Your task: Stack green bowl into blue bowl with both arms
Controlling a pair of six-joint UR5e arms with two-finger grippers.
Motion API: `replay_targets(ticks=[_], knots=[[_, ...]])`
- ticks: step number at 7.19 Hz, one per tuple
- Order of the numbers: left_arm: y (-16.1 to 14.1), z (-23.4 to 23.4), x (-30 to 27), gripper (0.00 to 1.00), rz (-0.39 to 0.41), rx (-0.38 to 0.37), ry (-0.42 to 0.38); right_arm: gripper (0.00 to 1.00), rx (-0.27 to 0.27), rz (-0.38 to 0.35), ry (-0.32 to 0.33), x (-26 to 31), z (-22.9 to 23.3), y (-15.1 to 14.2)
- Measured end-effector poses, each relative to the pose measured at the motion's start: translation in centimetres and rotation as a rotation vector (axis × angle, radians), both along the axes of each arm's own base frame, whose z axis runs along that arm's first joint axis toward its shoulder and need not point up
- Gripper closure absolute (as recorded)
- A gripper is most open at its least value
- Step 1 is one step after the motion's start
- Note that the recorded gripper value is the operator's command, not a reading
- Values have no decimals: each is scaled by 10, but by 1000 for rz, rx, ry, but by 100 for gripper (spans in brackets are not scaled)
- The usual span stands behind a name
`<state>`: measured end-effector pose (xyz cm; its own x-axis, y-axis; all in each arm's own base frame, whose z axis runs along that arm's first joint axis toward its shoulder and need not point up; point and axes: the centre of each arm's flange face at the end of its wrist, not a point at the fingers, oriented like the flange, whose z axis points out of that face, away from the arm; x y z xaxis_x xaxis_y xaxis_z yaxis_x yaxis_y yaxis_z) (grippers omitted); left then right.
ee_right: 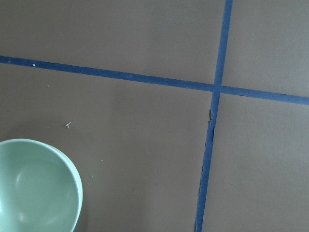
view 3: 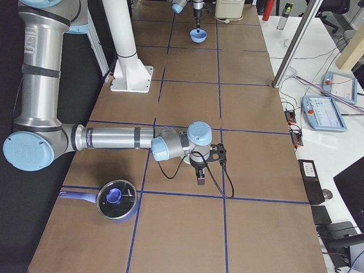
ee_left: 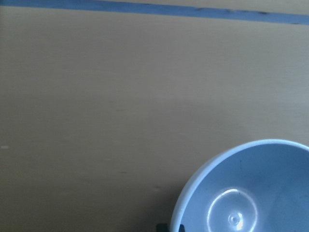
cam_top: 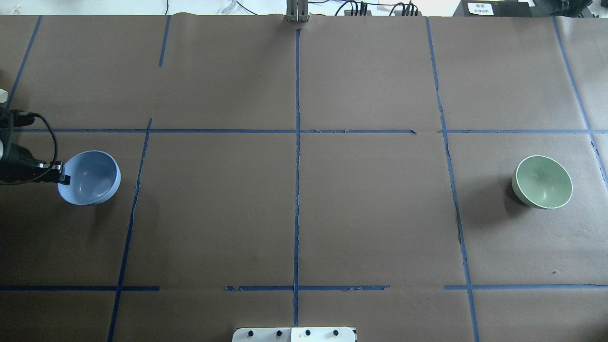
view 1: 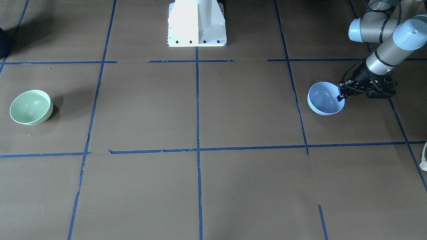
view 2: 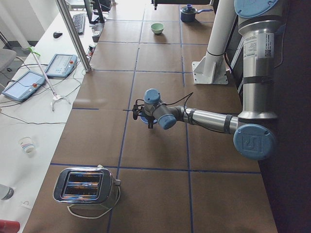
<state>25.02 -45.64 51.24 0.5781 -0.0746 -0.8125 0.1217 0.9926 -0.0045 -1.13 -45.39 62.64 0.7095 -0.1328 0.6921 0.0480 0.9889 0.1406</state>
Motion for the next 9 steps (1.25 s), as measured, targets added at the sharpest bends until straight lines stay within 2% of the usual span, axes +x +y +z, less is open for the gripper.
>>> replay_targets(ticks=[1,2,4,5,7,9], knots=[[-23,-53,31,100,-25,-29,29,0,0,0,0,0,0,0],[-32,-112,82,100,-37,-63,52,0,1,0,-1,0,-1,0],[-17,-233,212,100,-71,-98,33,0,3,0,-2,0,-1,-1],[-8,-274,260,100,-87,-104,28,0,4,0,-2,0,-2,-1],[-3,-309,317,100,-97,-100,12,0,7,0,-3,0,-3,-2],[-5,-306,329,100,-96,-94,6,0,9,-1,-3,0,-3,-2]])
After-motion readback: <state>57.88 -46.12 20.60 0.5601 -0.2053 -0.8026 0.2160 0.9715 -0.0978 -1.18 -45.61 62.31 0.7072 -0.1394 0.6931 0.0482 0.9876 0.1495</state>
